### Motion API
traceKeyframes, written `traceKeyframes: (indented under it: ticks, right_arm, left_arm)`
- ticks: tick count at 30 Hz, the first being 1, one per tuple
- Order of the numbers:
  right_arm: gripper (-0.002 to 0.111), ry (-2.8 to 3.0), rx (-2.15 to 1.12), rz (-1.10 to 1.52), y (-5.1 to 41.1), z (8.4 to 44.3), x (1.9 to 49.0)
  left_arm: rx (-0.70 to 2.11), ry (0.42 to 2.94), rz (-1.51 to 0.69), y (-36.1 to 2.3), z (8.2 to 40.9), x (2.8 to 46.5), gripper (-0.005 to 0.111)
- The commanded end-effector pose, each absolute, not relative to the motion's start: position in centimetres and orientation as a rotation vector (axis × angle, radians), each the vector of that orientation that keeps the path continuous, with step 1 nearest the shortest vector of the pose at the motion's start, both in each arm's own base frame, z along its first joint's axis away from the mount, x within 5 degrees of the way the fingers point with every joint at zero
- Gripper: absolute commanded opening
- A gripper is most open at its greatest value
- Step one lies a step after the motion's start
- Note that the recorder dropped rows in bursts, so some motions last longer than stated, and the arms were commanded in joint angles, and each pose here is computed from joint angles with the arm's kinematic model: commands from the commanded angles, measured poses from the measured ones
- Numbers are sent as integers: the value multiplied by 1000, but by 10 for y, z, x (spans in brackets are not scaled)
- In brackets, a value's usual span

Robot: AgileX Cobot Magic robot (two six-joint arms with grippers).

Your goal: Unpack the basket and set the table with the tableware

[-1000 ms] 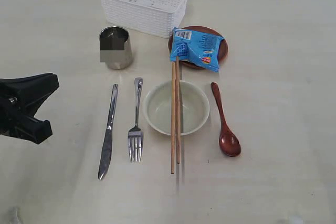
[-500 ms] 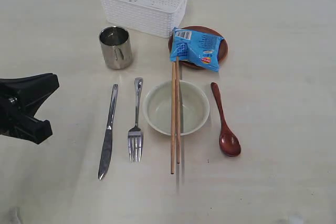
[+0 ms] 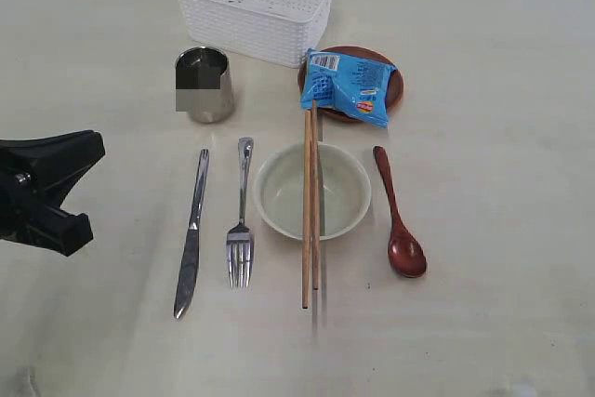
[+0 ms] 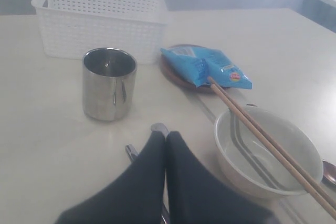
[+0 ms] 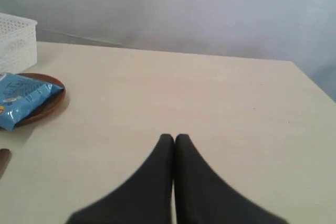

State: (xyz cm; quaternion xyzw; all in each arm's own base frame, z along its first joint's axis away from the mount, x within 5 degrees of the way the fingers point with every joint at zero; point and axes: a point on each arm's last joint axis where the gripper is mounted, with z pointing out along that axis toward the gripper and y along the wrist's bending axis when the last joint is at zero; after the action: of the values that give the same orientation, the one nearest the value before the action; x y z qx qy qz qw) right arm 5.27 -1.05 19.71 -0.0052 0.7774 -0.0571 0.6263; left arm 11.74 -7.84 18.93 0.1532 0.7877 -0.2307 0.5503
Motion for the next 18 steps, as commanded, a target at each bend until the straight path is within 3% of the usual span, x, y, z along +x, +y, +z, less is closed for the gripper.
traceKeyframes:
  ticks: [1,18]
  right_arm:
    - [1,1809,-18,-140,-11,184,54]
    - [1,1814,-1,-62,-7,183,54]
  left_arm:
    - [364,1865,-547,-78,188,116,0]
    - [364,1865,-547,-78,188,116,0]
